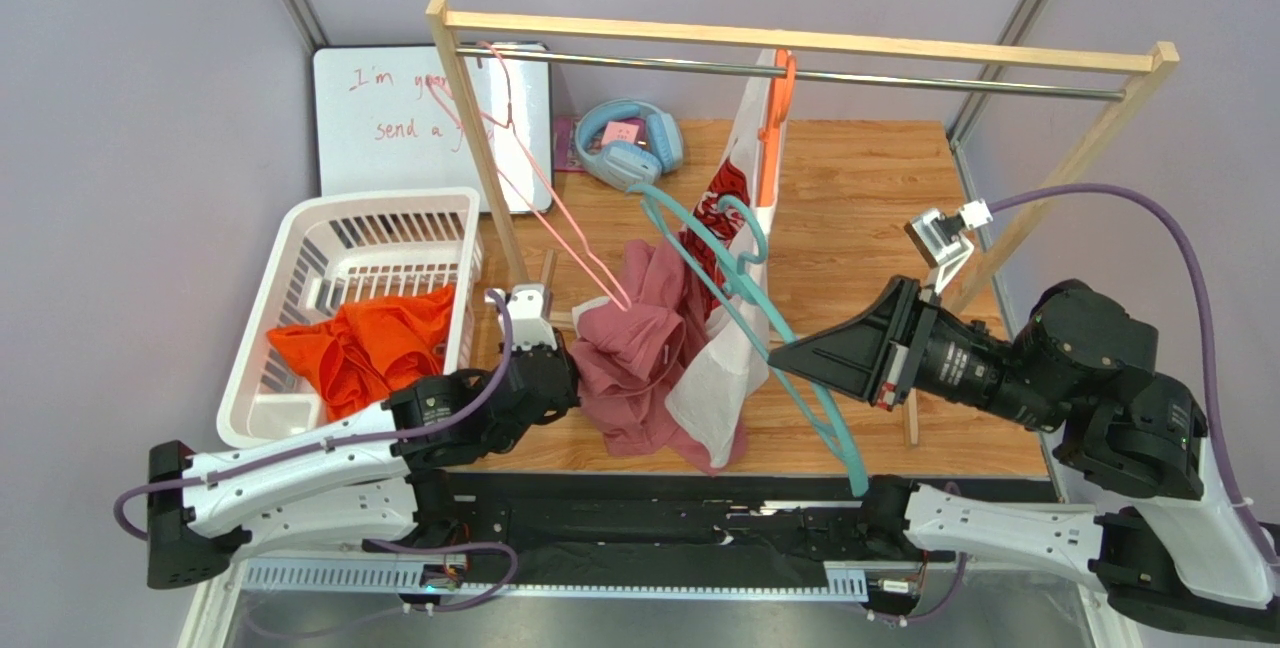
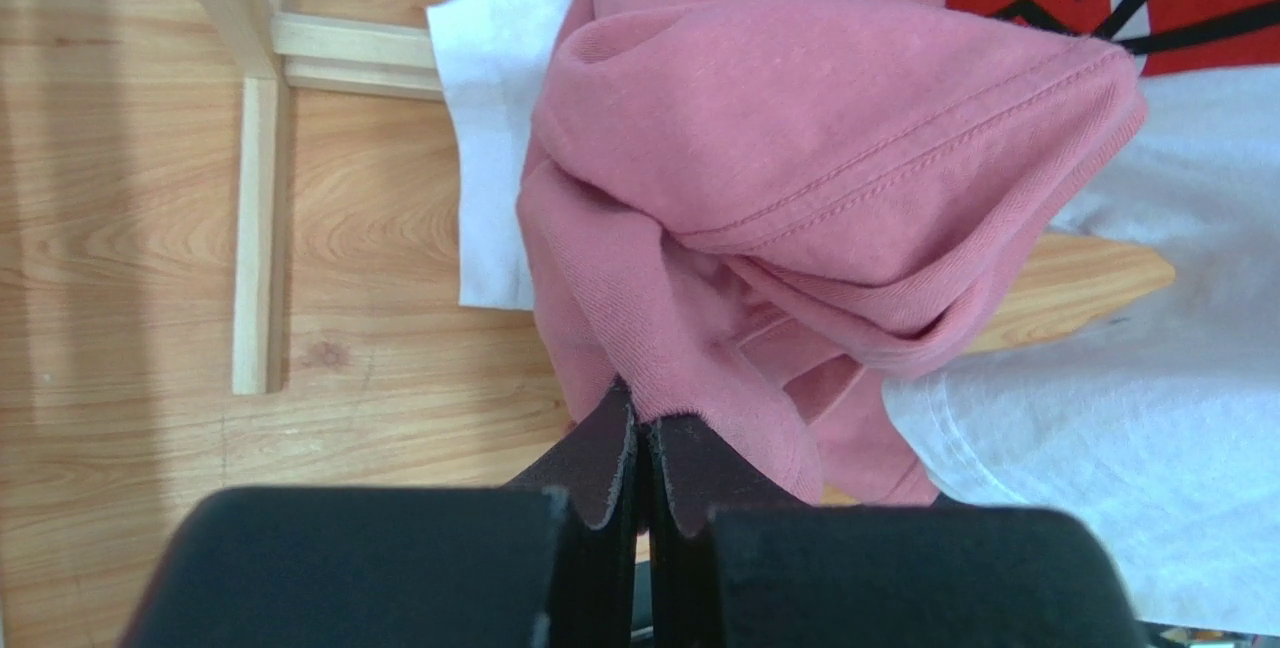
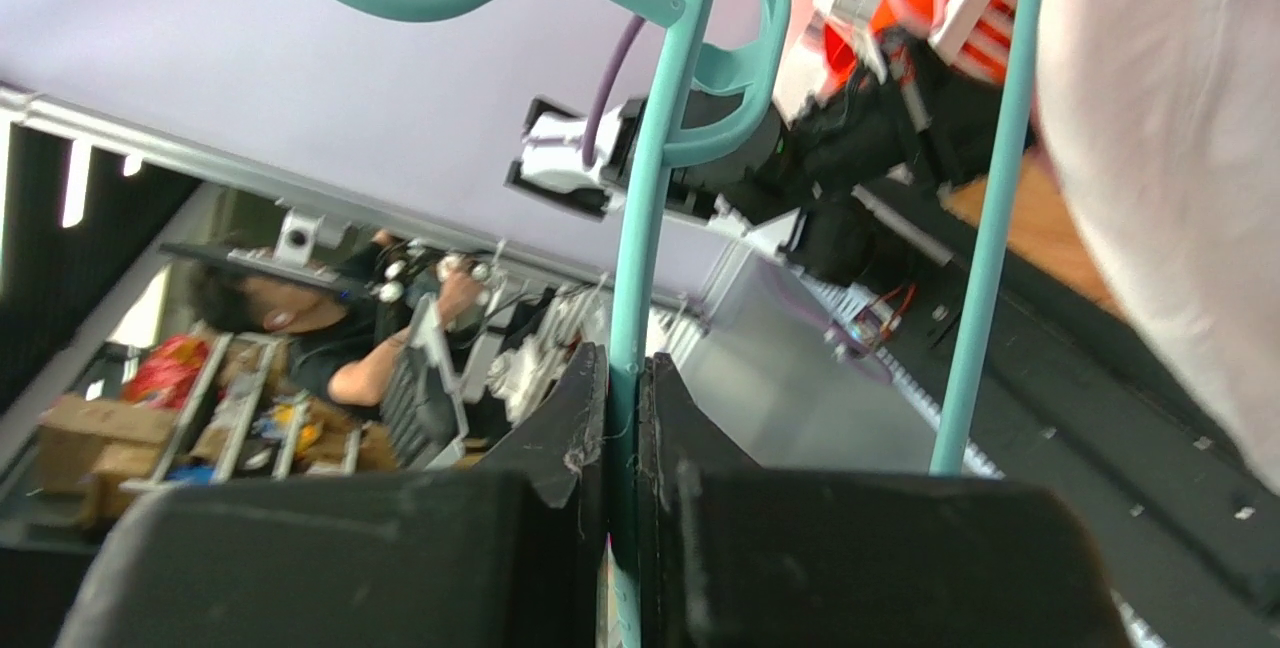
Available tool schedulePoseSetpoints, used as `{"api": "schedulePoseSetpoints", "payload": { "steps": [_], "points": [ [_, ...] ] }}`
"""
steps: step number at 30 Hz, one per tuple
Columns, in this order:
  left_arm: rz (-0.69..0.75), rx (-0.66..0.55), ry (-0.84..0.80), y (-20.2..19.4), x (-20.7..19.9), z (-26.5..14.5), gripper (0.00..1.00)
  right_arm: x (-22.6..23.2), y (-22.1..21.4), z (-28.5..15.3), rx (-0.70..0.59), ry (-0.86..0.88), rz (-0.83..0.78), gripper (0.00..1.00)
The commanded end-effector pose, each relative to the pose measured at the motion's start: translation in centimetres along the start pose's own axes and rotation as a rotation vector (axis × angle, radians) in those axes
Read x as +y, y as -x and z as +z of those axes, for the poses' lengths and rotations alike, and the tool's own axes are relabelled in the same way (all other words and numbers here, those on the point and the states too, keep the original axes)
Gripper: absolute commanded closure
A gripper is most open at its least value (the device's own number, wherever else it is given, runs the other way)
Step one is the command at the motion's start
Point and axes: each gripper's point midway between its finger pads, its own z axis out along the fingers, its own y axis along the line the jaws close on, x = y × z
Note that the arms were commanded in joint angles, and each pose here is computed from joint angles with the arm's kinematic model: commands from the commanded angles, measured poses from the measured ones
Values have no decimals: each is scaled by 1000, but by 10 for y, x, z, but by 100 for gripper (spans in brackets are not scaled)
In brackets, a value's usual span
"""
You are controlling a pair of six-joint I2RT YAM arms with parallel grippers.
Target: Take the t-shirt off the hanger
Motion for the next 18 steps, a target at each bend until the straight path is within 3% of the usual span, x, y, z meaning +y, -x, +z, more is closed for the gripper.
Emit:
{"api": "schedulePoseSetpoints", "payload": {
  "steps": [1, 7, 18],
  "points": [
    [-40, 58, -86, -4, -23, -3, 100, 19, 45, 16, -182, 17, -178, 100],
    [-7, 146, -163, -23, -31, -9, 100, 29, 76, 41, -324, 22, -143, 100],
    [-51, 79, -250, -14, -16, -29, 100, 36, 99, 101, -397, 8, -142, 100]
  ]
}}
